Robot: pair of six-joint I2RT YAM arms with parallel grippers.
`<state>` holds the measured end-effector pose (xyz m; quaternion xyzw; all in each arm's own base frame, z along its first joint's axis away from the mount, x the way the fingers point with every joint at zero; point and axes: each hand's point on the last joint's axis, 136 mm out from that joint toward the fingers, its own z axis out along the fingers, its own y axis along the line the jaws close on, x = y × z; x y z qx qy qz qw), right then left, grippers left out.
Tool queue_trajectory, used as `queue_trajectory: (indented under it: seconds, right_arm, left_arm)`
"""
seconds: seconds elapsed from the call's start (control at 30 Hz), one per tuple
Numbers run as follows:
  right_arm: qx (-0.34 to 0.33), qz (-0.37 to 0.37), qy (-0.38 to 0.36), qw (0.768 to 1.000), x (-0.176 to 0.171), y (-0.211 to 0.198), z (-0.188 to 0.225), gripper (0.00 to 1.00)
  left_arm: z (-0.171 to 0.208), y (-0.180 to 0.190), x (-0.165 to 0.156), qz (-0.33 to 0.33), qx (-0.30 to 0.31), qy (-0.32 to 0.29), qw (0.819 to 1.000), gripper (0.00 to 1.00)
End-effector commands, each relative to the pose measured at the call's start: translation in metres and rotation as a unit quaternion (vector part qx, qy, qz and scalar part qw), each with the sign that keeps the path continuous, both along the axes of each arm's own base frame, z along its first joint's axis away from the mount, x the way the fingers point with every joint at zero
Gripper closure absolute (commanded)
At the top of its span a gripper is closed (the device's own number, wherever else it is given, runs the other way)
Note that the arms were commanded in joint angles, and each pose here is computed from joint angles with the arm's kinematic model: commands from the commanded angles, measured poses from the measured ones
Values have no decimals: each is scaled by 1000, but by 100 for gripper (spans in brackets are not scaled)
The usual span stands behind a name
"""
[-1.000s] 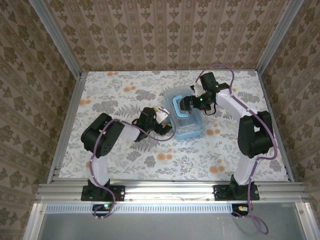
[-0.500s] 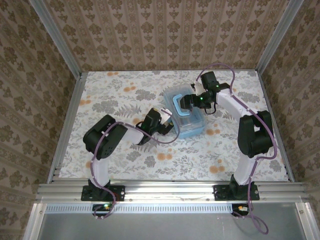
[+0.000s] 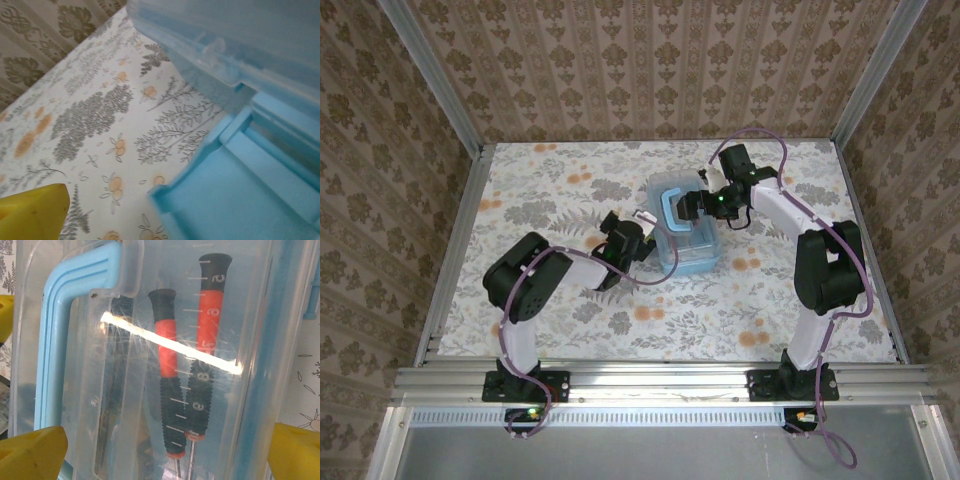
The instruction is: Pack the tool kit
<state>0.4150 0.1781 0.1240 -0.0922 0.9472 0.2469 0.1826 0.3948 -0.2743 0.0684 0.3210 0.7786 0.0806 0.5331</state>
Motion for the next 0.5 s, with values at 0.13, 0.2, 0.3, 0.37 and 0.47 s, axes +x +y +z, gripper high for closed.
queue_trajectory:
  seconds: [0.13, 0.2, 0.3, 0.37, 0.47]
  right_arm:
    - [46, 39, 35, 998, -20, 28, 1, 0]
    - [47, 39, 35, 998, -20, 29, 1, 0]
    - [47, 39, 35, 997, -21, 28, 0, 0]
    - [47, 39, 36, 997, -21, 28, -1, 0]
    - [48, 40, 36, 997, -22, 28, -2, 0]
  left_arm:
    - [37, 4, 0, 7, 20, -47, 999, 0]
    - [41, 4, 0, 7, 24, -51, 998, 0]
    - [45, 7, 0, 9, 31, -56, 998, 0]
    - [47, 9, 1, 13, 39, -60, 997, 0]
    - [51, 14, 1, 19, 54, -66, 996, 0]
